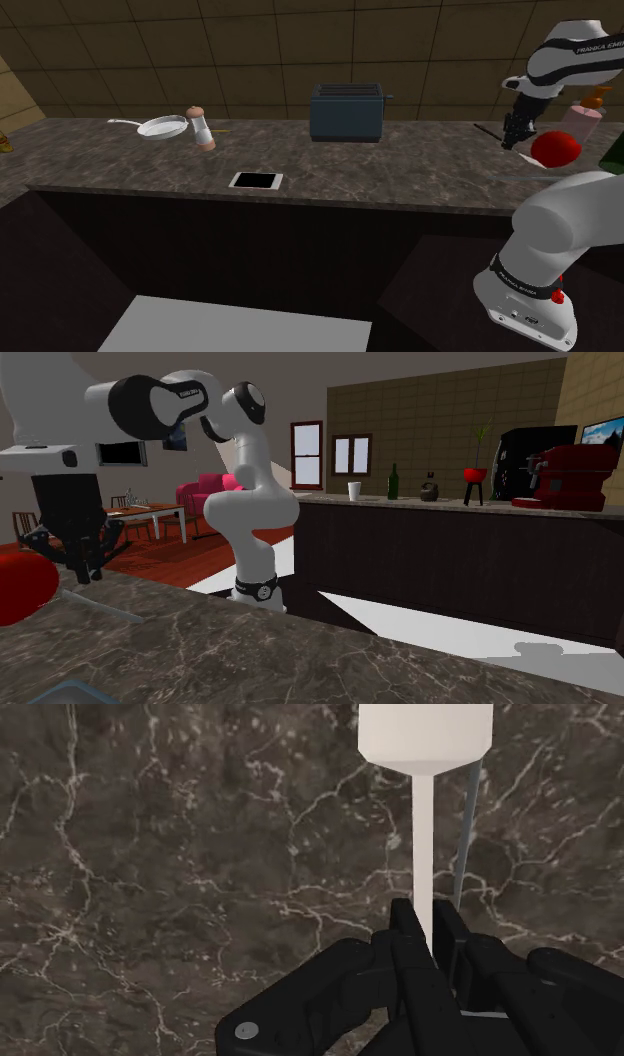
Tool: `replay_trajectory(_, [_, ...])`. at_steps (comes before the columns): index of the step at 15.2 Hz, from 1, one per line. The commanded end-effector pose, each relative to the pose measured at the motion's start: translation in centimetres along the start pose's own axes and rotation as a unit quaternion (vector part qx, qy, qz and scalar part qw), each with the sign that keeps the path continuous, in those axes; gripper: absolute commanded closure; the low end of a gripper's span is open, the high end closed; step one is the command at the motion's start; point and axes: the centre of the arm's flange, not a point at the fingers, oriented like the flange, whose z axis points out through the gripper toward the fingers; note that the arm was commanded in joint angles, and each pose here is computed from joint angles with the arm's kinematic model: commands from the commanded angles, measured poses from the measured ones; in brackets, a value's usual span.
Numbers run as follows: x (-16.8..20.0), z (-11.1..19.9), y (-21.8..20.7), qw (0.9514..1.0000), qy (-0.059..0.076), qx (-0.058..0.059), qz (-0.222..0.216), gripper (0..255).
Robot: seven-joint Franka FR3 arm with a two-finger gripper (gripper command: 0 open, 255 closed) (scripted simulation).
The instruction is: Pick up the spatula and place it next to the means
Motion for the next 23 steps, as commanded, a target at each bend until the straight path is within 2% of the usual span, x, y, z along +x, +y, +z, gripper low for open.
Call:
replay_trajectory(1, [-2.7,0.2,0.1,1.0000,0.000,0.000,-0.001,255])
replay_trajectory(23, [-31.7,-1.8,2.9,1.0000,0.000,0.000,-0.001,255])
